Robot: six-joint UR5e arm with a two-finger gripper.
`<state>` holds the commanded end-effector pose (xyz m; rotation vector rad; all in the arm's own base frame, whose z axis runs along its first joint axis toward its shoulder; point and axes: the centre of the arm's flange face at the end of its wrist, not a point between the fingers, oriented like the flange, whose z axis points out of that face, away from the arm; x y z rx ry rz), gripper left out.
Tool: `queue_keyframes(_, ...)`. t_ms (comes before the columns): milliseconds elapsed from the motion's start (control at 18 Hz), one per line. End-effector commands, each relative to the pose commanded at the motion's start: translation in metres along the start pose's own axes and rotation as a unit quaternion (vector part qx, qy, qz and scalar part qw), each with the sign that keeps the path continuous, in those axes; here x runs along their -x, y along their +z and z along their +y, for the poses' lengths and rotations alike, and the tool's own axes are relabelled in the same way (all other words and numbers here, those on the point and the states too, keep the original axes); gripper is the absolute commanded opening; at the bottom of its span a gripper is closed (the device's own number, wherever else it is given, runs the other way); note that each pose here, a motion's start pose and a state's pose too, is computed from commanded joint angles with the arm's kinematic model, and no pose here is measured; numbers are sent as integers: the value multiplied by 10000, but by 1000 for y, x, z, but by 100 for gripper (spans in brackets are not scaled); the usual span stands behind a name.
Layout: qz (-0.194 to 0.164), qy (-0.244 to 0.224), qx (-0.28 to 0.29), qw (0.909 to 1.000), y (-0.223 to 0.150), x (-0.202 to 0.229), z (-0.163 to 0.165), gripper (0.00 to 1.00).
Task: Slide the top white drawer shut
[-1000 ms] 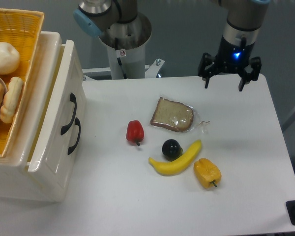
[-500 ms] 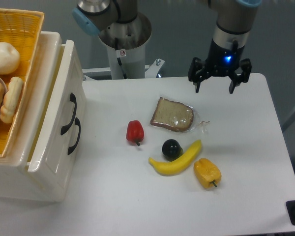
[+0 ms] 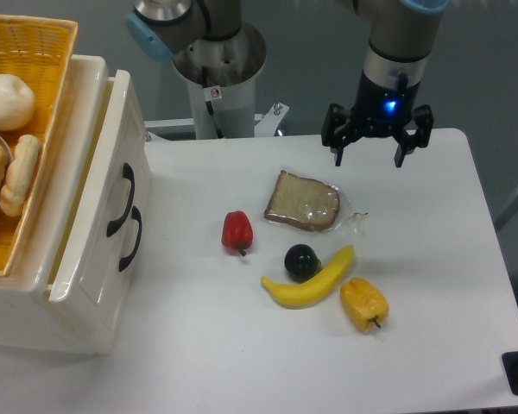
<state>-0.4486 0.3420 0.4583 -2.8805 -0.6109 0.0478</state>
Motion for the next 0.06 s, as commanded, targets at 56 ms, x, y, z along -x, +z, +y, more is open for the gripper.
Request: queue_keyframes(56,-5,0,5,10000,0,0,1,100)
